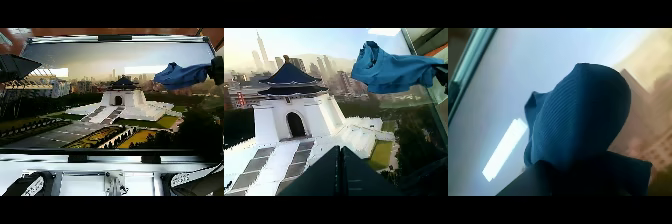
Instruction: Fold the shirts.
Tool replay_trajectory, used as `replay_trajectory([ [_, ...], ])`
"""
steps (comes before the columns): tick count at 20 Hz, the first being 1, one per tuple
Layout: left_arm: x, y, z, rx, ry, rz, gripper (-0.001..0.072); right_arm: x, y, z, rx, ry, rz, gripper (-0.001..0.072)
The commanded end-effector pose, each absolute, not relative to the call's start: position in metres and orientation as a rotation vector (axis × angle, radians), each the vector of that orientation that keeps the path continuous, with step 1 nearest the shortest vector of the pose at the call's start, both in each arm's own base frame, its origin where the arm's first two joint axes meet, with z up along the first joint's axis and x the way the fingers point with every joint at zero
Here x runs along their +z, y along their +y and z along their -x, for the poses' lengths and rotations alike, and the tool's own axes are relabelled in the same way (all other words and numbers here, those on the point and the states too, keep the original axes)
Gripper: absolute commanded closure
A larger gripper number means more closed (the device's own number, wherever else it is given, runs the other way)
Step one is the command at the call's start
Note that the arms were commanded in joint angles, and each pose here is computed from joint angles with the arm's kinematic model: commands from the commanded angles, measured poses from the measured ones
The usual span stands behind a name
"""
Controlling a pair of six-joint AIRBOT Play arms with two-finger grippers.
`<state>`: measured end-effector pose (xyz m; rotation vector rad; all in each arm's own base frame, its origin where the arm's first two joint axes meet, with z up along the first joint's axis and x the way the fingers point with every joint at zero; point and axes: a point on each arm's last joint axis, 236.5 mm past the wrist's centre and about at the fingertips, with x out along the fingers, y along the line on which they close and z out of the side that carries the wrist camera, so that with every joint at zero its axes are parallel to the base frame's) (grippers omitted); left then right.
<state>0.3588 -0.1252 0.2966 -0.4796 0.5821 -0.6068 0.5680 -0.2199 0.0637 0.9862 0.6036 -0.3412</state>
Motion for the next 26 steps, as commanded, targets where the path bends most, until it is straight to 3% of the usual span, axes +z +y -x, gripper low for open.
replay_trajectory([
  [1,0.296,-0.125,-0.359,-0.606,0.582,0.476,0.0678,0.026,-0.242,-0.526,-0.59,0.737,-1.095,0.066],
  [6,0.292,-0.127,-0.355,-0.626,0.593,0.436,0.0677,-0.017,-0.218,-0.459,-0.721,1.082,-1.013,0.0659],
  [12,0.285,-0.129,-0.348,-0.651,0.619,0.381,0.0678,-0.049,-0.152,-0.428,-0.71,1.24,-1.023,0.0659],
  [26,0.281,-0.127,-0.348,-0.642,0.63,0.364,0.0678,-0.031,-0.114,-0.443,-0.695,1.139,-1.145,0.0657],
])
